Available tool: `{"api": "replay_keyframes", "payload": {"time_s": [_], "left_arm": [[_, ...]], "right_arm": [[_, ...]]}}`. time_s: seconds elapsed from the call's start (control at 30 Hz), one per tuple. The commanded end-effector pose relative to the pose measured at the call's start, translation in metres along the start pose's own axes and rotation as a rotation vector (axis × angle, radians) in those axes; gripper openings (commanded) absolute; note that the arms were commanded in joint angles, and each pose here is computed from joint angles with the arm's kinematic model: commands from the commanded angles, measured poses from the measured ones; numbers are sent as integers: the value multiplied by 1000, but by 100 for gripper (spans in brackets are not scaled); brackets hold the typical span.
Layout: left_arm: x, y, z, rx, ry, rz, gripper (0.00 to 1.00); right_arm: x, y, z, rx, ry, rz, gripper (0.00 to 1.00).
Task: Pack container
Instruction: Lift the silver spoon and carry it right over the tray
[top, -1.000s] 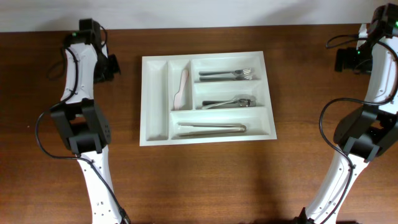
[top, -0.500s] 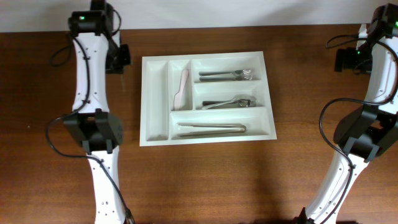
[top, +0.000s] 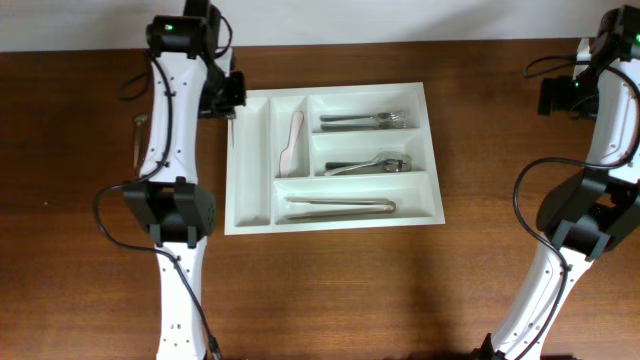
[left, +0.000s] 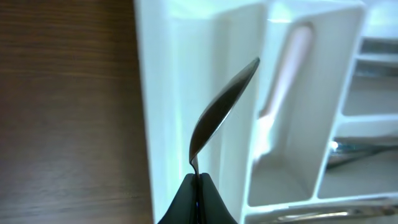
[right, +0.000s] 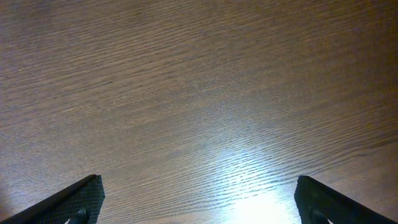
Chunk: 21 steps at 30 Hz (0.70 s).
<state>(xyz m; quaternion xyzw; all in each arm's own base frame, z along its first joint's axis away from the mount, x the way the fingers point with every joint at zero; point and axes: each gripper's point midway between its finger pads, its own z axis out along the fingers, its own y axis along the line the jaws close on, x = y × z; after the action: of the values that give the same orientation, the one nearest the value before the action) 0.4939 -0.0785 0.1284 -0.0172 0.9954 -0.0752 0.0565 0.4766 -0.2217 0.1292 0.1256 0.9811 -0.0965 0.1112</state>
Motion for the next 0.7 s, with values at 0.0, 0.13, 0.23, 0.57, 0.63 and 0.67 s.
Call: {"api": "replay_keyframes", "payload": {"time_s": [0.0, 0.13, 0.23, 0.57, 0.63, 0.67], "left_arm": [[4, -27, -4, 38, -8, 82, 2], [7, -39, -2, 30, -3, 111, 2], [7, -37, 0, -13, -6, 120, 2], [16, -25, 15, -55, 53, 59, 2], [21, -23, 22, -60, 86, 55, 2], [26, -21, 28, -65, 109, 53, 2]], "right_arm": [[2, -2, 3, -2, 8, 11, 99], [2, -2, 3, -2, 8, 11, 98], [2, -2, 3, -2, 7, 12, 99], [2, -2, 3, -2, 8, 11, 99], [2, -2, 3, -2, 7, 12, 99], [2, -2, 3, -2, 8, 11, 99]]}}
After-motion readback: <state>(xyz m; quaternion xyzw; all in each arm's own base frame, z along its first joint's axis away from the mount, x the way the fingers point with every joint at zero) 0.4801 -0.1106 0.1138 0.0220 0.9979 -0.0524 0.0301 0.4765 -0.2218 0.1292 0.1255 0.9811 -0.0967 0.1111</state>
